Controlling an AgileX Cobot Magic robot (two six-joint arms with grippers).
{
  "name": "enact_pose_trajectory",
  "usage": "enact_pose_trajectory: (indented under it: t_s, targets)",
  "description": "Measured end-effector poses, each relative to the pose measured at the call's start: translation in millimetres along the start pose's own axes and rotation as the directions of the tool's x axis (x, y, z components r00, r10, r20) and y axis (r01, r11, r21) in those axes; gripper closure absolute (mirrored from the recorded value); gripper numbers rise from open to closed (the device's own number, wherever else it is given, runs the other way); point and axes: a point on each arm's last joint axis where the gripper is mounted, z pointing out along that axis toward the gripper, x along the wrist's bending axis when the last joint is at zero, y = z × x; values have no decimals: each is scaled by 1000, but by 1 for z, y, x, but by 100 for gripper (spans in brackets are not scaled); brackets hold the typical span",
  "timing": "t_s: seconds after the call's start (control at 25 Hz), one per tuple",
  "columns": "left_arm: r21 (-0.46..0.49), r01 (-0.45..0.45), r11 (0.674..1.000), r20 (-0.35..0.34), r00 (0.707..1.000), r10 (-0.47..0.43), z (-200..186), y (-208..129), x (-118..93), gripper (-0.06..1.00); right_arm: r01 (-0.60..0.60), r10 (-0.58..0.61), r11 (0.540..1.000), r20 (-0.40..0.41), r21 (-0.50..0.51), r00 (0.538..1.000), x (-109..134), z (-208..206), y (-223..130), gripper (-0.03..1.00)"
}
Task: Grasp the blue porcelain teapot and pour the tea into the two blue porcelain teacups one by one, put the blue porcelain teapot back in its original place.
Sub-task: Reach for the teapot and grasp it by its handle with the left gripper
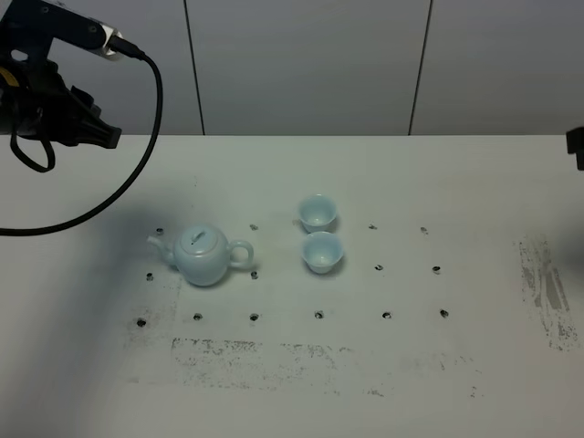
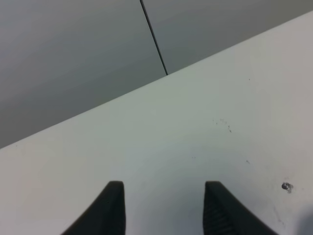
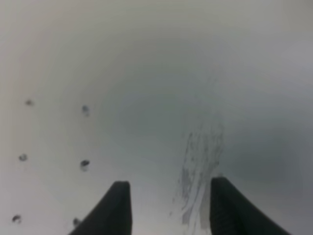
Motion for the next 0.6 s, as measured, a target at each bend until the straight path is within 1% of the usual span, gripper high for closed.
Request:
enact_pose_trajectory:
  t_s: [0.16,0.36,0.52,0.6]
  targets:
    - [-5,-47,999,19,999,47,0,3,-9,51,-14,14,1000,-16,-5,1000,13,-28,-38,60]
    - [-5,-119,993,59,991,119,-1,8,-27,51,-19,17,998,-43,-64,999,30,-69,-75,67]
    - [8,-129,992,70,989,128,-1,7,-29,51,6,-14,994,-70,-111,997,46,-108,-108,72]
    - [14,-131,991,72,989,130,-1,6,-30,51,26,-36,988,-63,-153,997,53,-127,-126,74]
